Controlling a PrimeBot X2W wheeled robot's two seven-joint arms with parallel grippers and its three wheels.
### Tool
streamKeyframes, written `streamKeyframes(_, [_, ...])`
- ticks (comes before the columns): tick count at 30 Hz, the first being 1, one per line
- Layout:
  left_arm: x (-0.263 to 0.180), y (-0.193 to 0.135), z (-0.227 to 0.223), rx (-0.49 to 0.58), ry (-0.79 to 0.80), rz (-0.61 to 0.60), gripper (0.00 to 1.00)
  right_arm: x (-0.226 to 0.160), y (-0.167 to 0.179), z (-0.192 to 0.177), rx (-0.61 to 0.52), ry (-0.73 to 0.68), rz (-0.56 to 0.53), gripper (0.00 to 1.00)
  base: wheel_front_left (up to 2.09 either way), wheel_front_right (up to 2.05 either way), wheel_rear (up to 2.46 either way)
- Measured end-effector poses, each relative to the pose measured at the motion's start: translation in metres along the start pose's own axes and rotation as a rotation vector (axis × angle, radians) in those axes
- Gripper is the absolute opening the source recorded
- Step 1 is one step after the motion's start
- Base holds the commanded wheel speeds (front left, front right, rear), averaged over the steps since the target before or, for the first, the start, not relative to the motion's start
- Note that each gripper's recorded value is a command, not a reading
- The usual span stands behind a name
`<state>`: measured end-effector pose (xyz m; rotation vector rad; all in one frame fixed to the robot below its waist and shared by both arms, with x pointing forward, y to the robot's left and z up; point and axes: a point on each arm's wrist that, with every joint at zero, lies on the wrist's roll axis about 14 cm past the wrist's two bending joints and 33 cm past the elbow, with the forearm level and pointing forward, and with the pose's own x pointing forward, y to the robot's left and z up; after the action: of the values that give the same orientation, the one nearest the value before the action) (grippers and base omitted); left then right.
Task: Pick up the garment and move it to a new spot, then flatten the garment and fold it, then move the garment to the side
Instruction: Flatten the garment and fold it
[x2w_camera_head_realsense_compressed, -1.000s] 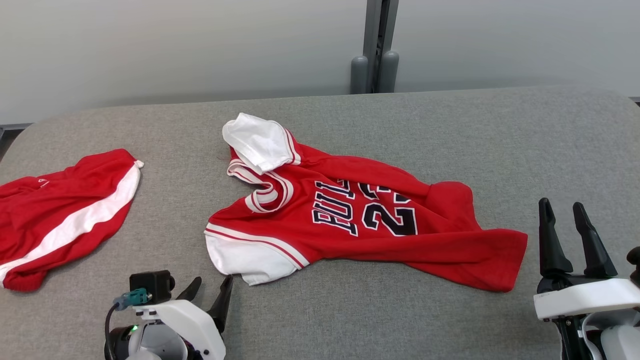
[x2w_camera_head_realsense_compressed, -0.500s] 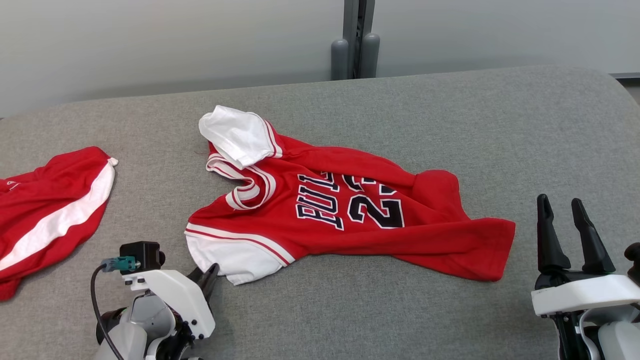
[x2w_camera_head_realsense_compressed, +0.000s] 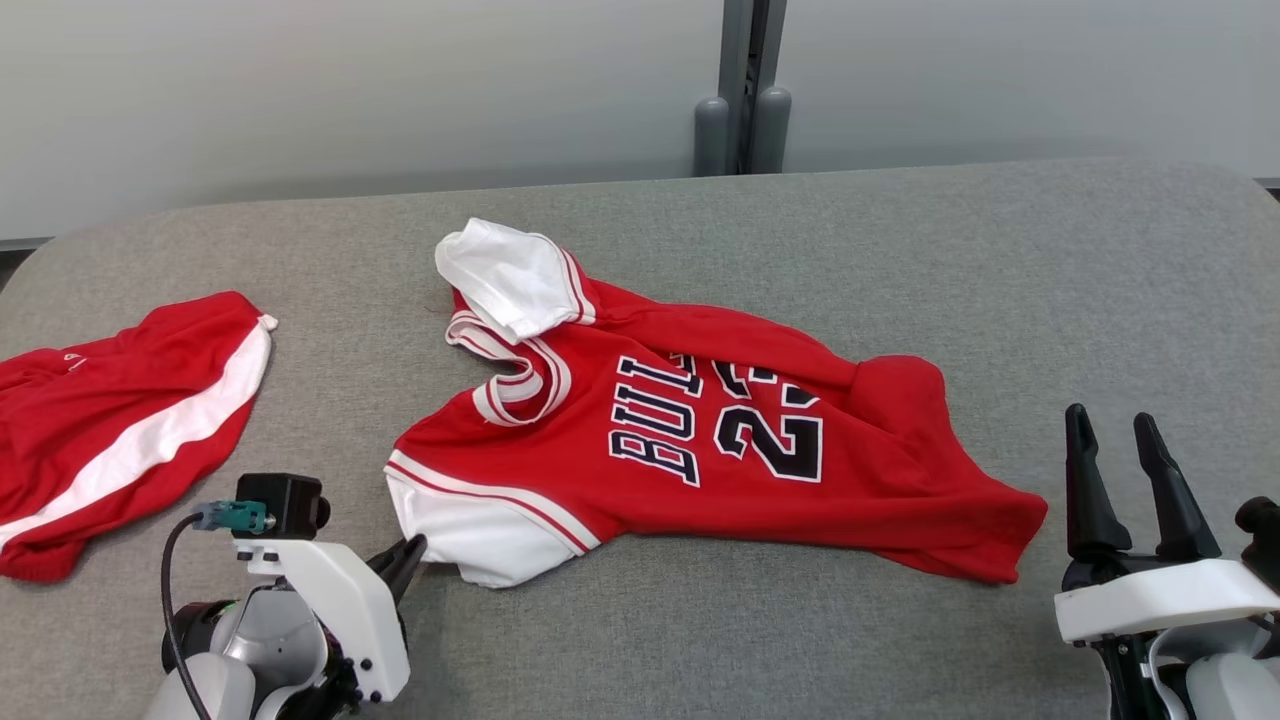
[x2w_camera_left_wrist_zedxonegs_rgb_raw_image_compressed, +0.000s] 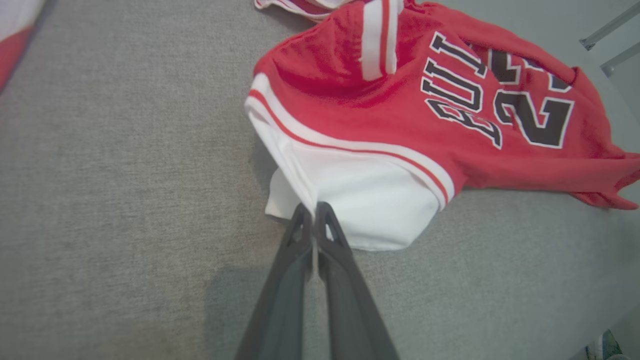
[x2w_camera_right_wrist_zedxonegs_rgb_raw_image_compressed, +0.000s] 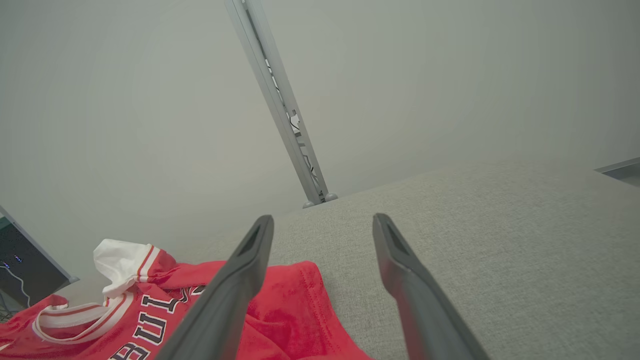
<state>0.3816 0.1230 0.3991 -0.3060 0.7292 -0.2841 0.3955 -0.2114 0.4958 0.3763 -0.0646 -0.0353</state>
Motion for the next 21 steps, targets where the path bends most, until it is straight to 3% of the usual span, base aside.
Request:
streamKeyframes(11, [-0.055, -0.040, -0.001, 0.085, 0.124, -0.147, 0.00, 0.004, 0.005, -0.007, 0.010, 0.015, 0.010, 1.00, 0.00, 0.00, 0.00])
streamKeyframes(13, [-0.059, -0.048, 0.000, 0.046, 0.133, -0.180, 0.00, 0.004, 0.000, -0.008, 0.009, 0.020, -0.007, 1.00, 0.00, 0.00, 0.00])
streamKeyframes(17, [-0.055, -0.033, -0.006, -0.060, 0.196, -0.164, 0.00, 0.005, -0.004, -0.012, 0.011, 0.029, -0.019, 1.00, 0.00, 0.00, 0.00])
streamKeyframes(19, [-0.045, -0.035, -0.013, -0.207, 0.249, -0.220, 0.00, 0.007, -0.006, -0.013, 0.014, 0.032, -0.028, 1.00, 0.00, 0.00, 0.00])
streamKeyframes(21, [-0.036, -0.023, -0.011, -0.253, 0.262, -0.191, 0.00, 0.008, -0.006, -0.013, 0.014, 0.032, -0.029, 1.00, 0.00, 0.00, 0.00])
